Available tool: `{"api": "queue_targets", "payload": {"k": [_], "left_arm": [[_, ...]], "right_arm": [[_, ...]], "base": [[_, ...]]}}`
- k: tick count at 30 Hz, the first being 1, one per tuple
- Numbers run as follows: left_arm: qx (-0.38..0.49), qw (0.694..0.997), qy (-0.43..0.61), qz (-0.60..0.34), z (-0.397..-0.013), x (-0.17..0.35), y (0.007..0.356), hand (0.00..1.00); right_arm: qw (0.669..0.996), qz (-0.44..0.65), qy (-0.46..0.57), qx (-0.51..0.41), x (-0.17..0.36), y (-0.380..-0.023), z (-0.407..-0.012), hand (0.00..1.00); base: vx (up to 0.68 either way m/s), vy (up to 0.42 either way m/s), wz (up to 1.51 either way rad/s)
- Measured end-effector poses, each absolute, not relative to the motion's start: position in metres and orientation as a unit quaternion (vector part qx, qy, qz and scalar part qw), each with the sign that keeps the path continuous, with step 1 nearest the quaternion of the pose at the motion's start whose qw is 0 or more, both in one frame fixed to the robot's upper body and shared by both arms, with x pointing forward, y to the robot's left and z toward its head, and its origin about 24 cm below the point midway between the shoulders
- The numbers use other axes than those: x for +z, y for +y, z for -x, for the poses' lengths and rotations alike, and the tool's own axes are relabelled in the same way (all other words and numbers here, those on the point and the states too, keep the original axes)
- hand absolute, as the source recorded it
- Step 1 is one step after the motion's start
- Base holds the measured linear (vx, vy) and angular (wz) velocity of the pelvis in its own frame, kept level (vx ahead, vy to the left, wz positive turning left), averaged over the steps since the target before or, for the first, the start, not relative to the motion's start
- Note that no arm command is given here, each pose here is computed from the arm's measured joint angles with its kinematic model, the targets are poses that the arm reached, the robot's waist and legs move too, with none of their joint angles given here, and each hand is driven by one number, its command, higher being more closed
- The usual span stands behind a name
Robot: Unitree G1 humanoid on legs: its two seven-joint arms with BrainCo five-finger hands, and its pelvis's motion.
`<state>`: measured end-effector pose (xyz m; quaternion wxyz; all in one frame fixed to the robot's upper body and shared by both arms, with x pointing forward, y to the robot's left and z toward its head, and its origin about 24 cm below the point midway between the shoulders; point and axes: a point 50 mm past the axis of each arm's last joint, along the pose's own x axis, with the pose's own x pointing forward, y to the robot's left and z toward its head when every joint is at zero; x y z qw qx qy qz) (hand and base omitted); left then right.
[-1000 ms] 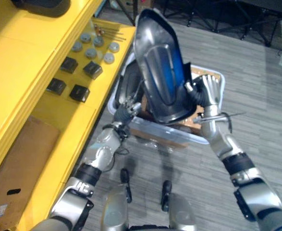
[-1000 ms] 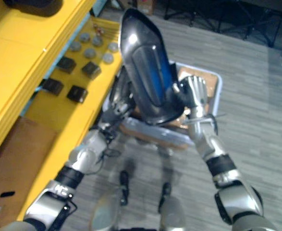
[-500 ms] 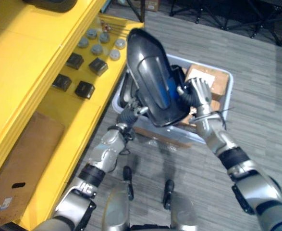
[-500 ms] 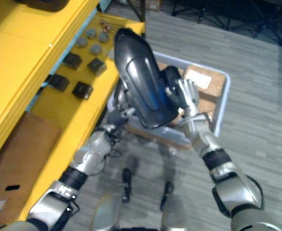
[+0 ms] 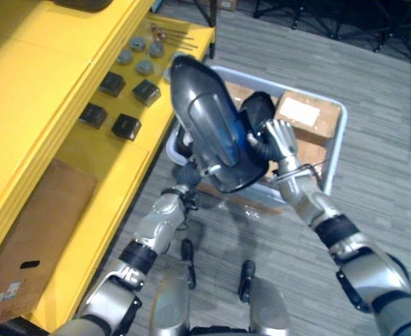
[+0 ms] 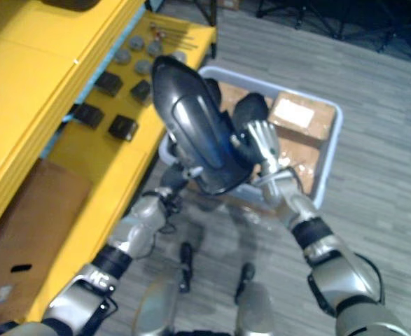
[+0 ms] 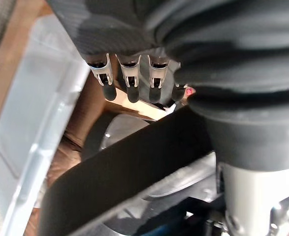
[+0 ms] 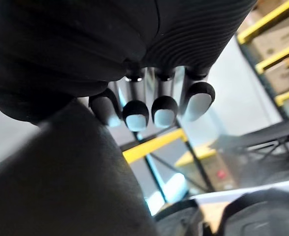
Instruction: Walk over and take plastic housings, then place them on the shelf
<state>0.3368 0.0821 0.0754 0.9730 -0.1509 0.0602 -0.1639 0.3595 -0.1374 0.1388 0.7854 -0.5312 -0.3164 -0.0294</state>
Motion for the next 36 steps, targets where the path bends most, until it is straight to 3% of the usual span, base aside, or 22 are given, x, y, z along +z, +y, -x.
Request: {"api": "queue_targets", "payload": {"k": [3, 4, 16, 25, 36], "left_arm": [[-0.154, 0.974, 0.063, 0.151, -0.336, 0.071, 0.085, 0.00], [-0.150, 0.975, 0.062, 0.152, -0.335, 0.069, 0.086, 1.00], [-0.089, 0.979, 0.018, 0.180, -0.327, 0.063, 0.096, 1.00], [-0.083, 0.977, 0.006, 0.198, -0.322, 0.065, 0.093, 1.00], [-0.095, 0.975, 0.014, 0.201, -0.309, 0.058, 0.089, 1.00]], "right_arm": [[0.786, 0.534, -0.310, -0.023, 0.128, -0.136, -0.355, 1.00], [0.786, 0.535, -0.311, -0.019, 0.124, -0.134, -0.354, 1.00], [0.815, 0.484, -0.317, -0.030, 0.098, -0.118, -0.335, 1.00], [0.854, 0.414, -0.309, -0.060, 0.089, -0.110, -0.320, 1.00], [0.870, 0.365, -0.323, -0.072, 0.076, -0.107, -0.298, 1.00]], "base": [[0.00, -0.004, 0.01], [0.00, 0.000, 0.00], [0.00, 0.000, 0.00], [0.00, 0.000, -0.02], [0.00, 0.001, -0.05]]}}
